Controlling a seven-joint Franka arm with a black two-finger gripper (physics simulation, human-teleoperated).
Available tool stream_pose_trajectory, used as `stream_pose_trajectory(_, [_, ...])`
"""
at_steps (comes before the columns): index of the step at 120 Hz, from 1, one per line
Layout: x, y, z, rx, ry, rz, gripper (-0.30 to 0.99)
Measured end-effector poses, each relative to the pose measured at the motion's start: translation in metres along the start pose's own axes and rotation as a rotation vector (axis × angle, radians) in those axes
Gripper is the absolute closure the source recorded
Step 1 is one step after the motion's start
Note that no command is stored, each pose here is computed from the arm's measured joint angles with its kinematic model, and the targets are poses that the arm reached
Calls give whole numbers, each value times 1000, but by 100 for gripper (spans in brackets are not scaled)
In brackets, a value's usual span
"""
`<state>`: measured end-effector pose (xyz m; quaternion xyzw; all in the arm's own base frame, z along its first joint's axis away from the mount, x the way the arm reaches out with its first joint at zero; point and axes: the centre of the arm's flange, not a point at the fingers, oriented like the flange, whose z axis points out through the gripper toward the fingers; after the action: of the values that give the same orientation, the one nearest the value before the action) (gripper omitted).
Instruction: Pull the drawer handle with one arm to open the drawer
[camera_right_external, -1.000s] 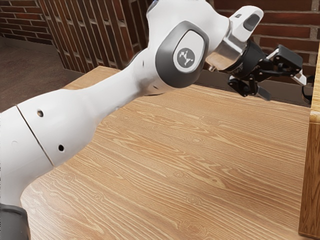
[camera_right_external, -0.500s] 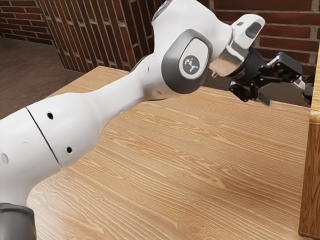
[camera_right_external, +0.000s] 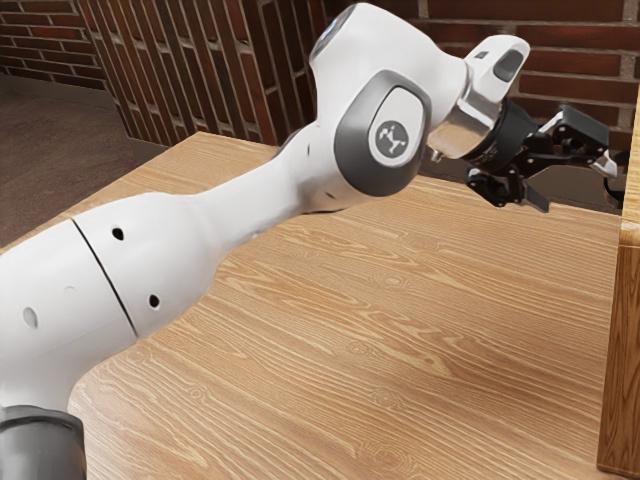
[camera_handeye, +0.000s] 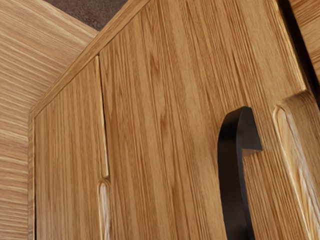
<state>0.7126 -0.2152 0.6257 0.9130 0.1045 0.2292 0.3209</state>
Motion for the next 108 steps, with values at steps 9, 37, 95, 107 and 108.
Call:
stream_pose_trajectory(9, [0,-4,6,-2,-3,-8,0])
stream_pose_trajectory(37, [3,-13,15,5,-2,-20,0])
stream_pose_trajectory(95, [4,-31,-1,43,0,-38,0])
stream_pose_trajectory(107, [3,-39,-3,50,-4,-54,0])
stream_pose_trajectory(108, [3,-40,-3,51,-4,-56,0])
